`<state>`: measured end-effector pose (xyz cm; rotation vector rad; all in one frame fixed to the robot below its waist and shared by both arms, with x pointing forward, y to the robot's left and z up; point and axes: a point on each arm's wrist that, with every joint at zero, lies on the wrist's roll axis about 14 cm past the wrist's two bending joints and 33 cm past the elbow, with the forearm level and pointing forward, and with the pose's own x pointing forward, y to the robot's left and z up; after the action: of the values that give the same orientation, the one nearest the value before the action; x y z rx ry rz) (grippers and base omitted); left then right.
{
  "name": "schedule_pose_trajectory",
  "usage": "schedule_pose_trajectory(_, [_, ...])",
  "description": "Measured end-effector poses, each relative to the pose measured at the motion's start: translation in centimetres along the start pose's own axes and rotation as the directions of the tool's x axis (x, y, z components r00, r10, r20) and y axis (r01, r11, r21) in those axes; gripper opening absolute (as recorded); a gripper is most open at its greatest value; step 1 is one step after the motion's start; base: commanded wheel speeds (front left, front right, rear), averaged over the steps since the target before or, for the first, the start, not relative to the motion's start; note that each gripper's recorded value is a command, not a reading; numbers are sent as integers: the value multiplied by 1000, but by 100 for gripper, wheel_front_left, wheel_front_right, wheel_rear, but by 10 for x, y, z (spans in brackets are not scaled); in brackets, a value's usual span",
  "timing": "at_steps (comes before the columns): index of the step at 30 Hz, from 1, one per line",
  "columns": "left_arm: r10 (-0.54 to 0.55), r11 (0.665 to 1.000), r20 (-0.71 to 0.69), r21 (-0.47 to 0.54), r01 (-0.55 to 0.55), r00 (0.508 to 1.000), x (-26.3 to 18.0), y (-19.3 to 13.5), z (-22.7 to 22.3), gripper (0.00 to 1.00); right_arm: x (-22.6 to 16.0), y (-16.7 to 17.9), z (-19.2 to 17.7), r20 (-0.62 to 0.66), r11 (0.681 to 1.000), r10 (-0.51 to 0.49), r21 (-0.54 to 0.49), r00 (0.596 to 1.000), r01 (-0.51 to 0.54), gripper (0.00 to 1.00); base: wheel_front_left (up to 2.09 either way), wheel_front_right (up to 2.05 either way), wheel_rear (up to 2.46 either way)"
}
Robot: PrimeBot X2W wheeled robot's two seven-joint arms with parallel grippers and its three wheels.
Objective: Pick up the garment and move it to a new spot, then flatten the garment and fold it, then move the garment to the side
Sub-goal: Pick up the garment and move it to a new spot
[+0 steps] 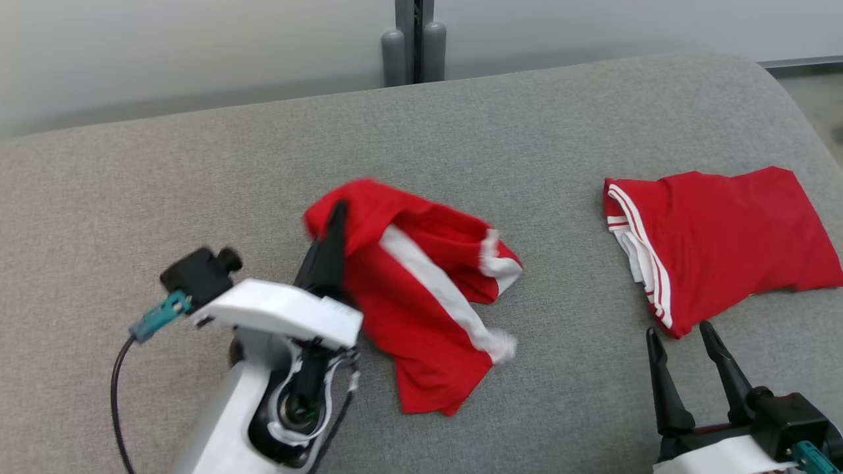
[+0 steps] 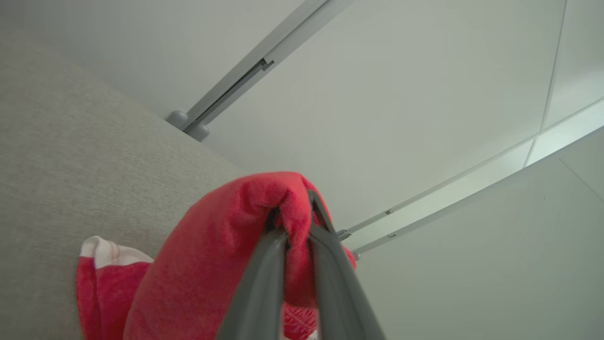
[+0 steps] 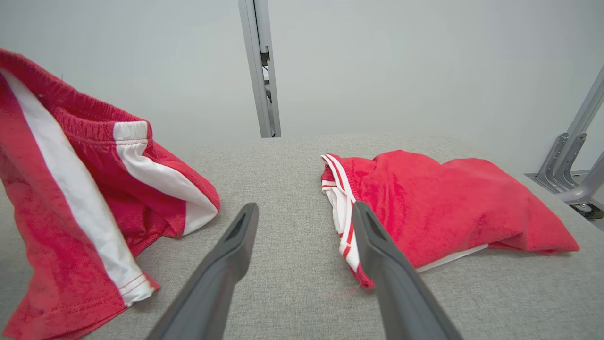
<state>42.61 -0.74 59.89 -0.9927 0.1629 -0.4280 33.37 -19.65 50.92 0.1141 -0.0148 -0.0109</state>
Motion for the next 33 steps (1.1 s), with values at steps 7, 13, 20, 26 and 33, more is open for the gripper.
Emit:
schedule_pose_trajectory(7, [419,907,40,-72,-415,907,-48,141,-2,29,4,17,-6,-16,999,53,5,998,-53,100,0,0,0])
schedule_pose_trajectory(13, [502,862,63,-123,-493,863,-89,174,-9,100,7,29,-7,-20,996,94,-5,995,-94,100,0,0,0])
schedule_pose_trajectory(20, [459,887,128,-3,-463,879,-107,174,4,100,11,38,-6,-14,992,126,-18,992,-126,100,0,0,0])
schedule_pose_trajectory(26, [279,868,286,334,-369,917,-115,138,60,100,13,37,3,13,992,125,-31,992,-124,100,0,0,0])
schedule_pose_trajectory(33, [196,729,335,578,-365,922,-148,117,69,100,1,32,8,26,992,115,-54,993,-113,100,0,0,0])
